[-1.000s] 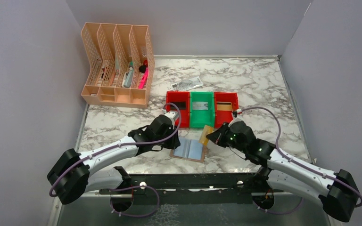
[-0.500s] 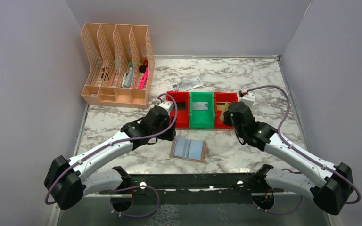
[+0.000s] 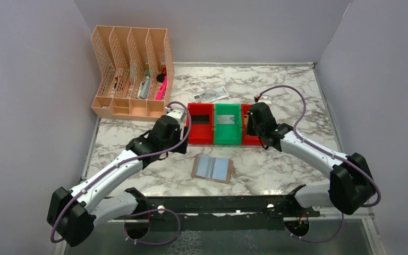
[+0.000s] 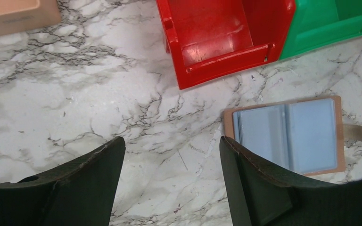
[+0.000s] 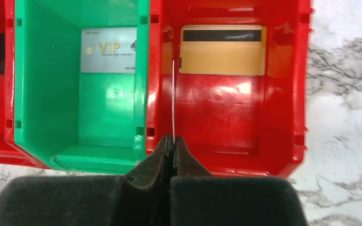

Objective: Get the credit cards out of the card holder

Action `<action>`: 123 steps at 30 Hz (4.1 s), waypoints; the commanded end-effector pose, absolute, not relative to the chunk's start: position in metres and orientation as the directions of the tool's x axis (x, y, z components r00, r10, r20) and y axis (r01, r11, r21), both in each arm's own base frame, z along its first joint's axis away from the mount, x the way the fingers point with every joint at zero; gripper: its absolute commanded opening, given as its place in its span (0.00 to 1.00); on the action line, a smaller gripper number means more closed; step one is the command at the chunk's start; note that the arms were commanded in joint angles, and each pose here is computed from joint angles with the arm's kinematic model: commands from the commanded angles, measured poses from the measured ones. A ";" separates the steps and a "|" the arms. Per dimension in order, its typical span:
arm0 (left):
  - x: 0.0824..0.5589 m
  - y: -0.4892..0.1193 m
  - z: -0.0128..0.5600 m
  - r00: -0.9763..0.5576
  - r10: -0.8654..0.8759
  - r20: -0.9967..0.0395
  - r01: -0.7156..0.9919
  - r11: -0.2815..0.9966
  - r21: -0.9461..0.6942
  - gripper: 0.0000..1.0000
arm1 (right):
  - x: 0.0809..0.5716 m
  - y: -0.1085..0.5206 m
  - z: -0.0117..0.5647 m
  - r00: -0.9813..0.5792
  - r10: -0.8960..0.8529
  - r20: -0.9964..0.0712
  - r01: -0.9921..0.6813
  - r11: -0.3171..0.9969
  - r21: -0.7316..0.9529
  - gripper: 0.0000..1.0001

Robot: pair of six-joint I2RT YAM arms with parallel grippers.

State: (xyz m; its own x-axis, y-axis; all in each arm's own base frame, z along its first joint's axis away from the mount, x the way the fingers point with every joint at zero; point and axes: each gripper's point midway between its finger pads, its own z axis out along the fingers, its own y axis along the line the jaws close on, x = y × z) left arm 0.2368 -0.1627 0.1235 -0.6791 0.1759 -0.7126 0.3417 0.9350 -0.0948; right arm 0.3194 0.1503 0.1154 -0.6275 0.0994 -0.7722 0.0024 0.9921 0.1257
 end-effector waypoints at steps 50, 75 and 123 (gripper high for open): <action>0.248 -0.145 0.143 -0.611 0.142 -0.779 0.294 0.954 -0.057 0.78 | 0.382 0.164 0.087 -0.125 -0.790 -0.601 -0.642 0.526 -0.557 0.01; 0.252 -0.140 0.137 -0.634 0.138 -0.761 0.280 0.958 -0.060 0.78 | 0.392 0.165 0.045 -0.085 -0.863 -0.498 -0.689 0.412 -0.597 0.16; 0.252 -0.141 0.134 -0.647 0.134 -0.751 0.286 0.955 -0.075 0.78 | 0.364 0.164 0.033 -0.792 0.073 -0.606 0.058 0.997 0.044 0.17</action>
